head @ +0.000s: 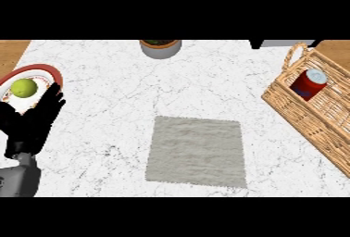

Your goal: Pick the can from the placemat and place it in the basket

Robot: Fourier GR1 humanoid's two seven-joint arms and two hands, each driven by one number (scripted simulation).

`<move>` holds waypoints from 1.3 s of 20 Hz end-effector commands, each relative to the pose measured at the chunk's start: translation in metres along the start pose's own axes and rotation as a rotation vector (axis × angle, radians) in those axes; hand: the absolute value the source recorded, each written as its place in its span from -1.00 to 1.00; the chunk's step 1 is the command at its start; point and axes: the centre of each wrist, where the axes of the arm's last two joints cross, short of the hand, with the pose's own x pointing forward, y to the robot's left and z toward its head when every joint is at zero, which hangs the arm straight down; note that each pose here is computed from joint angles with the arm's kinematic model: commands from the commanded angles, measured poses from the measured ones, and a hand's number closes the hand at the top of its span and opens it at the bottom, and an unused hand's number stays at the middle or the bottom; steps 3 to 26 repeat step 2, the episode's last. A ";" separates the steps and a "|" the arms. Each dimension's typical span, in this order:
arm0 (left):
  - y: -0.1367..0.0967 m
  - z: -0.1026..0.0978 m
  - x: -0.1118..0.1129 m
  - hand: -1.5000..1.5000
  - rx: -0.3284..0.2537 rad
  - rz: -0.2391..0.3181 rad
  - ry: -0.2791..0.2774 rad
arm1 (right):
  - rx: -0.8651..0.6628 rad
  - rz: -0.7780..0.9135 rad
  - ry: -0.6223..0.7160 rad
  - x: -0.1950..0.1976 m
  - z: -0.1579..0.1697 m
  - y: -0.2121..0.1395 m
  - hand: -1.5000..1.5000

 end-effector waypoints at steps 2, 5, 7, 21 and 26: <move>0.005 -0.005 -0.002 0.00 0.004 0.008 0.012 | 0.088 0.028 -0.008 -0.011 0.008 -0.066 -1.00; 0.005 -0.005 -0.002 0.00 0.004 0.008 0.012 | 0.088 0.028 -0.008 -0.011 0.008 -0.066 -1.00; 0.005 -0.005 -0.002 0.00 0.004 0.008 0.012 | 0.088 0.028 -0.008 -0.011 0.008 -0.066 -1.00; 0.005 -0.005 -0.002 0.00 0.004 0.008 0.012 | 0.088 0.028 -0.008 -0.011 0.008 -0.066 -1.00; 0.005 -0.005 -0.002 0.00 0.004 0.008 0.012 | 0.088 0.028 -0.008 -0.011 0.008 -0.066 -1.00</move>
